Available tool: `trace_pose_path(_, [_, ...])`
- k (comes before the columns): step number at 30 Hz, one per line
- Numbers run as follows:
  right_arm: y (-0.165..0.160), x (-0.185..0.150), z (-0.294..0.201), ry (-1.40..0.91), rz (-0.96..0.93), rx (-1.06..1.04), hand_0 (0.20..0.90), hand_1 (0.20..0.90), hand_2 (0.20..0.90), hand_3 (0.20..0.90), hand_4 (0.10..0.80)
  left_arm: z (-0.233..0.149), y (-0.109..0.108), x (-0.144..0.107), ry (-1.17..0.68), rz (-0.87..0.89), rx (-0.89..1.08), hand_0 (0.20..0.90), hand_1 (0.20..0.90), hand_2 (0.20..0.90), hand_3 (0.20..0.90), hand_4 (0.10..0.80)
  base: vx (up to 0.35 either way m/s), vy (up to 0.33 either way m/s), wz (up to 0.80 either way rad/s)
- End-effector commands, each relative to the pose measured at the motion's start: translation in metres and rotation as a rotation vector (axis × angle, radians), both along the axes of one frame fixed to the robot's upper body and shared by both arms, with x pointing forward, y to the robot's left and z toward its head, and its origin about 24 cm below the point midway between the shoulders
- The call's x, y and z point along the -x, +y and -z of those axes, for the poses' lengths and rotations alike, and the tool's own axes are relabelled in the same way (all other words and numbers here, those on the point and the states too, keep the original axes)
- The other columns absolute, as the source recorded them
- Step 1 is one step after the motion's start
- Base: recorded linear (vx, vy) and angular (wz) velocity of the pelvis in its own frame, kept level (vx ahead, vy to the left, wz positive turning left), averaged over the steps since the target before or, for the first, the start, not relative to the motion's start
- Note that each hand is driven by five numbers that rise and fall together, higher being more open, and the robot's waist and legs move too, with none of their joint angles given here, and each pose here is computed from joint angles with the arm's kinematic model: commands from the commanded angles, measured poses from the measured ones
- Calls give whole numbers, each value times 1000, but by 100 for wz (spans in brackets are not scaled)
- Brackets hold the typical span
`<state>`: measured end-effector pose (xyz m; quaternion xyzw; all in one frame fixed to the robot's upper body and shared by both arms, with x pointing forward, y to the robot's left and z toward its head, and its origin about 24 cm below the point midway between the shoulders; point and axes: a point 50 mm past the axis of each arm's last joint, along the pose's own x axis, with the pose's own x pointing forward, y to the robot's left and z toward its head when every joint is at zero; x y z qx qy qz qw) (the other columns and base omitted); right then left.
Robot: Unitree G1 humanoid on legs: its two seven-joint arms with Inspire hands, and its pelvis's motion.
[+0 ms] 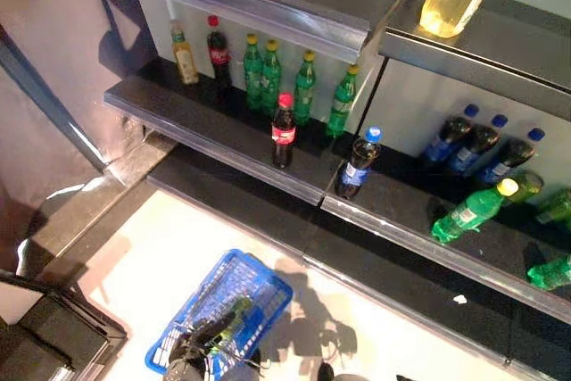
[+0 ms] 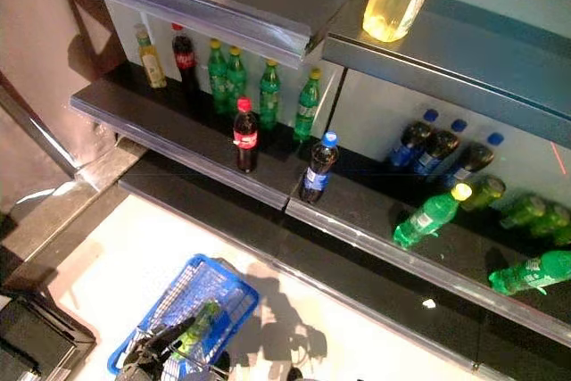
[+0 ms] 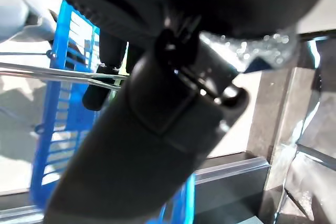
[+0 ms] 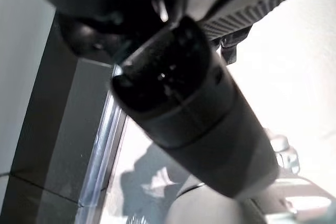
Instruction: Pick up the drink and place into the basket.
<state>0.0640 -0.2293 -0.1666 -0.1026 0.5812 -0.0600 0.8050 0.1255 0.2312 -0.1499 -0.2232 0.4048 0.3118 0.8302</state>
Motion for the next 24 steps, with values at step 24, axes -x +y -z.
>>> trace_pose_path(24, [38, -164, -282, -1638, -214, -16, 900, 900, 900, 900, 800, 5, -1, 53, 74, 40, -74, 300, 300, 300, 200, 100, 31, -54, 10])
